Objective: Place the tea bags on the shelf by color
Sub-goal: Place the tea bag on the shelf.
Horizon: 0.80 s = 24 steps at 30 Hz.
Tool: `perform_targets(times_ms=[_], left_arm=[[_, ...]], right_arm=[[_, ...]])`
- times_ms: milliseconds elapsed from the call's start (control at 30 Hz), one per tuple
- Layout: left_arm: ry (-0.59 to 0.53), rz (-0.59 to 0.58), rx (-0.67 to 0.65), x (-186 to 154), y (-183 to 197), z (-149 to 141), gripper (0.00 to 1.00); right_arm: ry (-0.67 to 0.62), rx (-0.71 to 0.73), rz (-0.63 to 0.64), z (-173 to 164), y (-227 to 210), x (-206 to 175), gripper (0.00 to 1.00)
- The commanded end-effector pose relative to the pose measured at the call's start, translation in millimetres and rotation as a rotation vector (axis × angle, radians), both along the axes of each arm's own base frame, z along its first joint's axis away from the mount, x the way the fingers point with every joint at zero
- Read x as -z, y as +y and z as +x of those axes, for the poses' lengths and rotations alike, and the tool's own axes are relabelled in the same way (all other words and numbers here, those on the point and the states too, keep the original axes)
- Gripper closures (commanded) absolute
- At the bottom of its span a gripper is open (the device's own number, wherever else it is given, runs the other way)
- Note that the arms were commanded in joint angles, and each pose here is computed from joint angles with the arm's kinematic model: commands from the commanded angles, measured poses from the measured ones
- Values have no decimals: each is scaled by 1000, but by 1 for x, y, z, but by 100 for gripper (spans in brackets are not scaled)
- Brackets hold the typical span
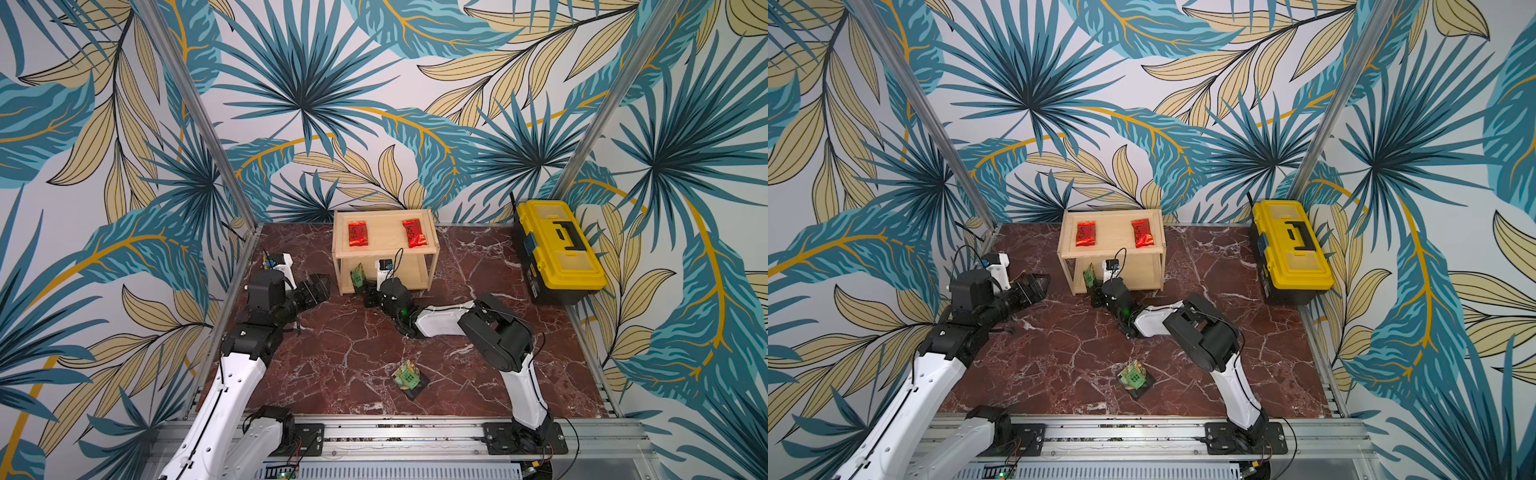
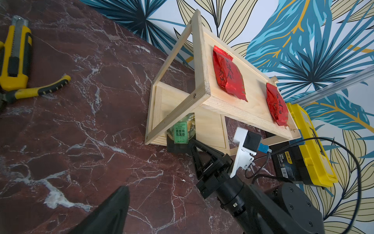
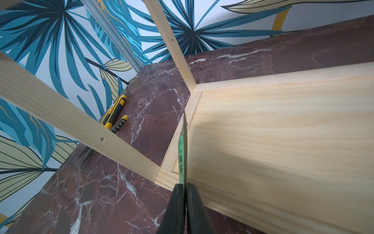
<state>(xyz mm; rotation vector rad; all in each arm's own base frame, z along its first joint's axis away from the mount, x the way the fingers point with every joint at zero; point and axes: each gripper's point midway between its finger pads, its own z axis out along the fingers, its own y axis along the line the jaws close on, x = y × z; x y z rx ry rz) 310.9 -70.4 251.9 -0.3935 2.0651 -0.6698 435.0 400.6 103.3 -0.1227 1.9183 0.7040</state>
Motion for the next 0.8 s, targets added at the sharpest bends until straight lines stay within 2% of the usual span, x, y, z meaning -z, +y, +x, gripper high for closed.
perform_targets(times_ms=[0,233,333,433,767], left_arm=[[-34,9,9,-10,1,1,7],[-27,12,8,-6,2,-2,7],[-30,8,7,-4,2,-4,7],[-21,4,11,-1,1,-5,7],[-31,31,22,-10,2,-9,7]], right_arm=[[14,21,-51,4,-1,15,87],[30,56,-63,8,-5,23,88],[38,113,-39,11,-12,23,93],[49,186,41,13,-23,23,100],[112,226,364,5,-25,0,100]])
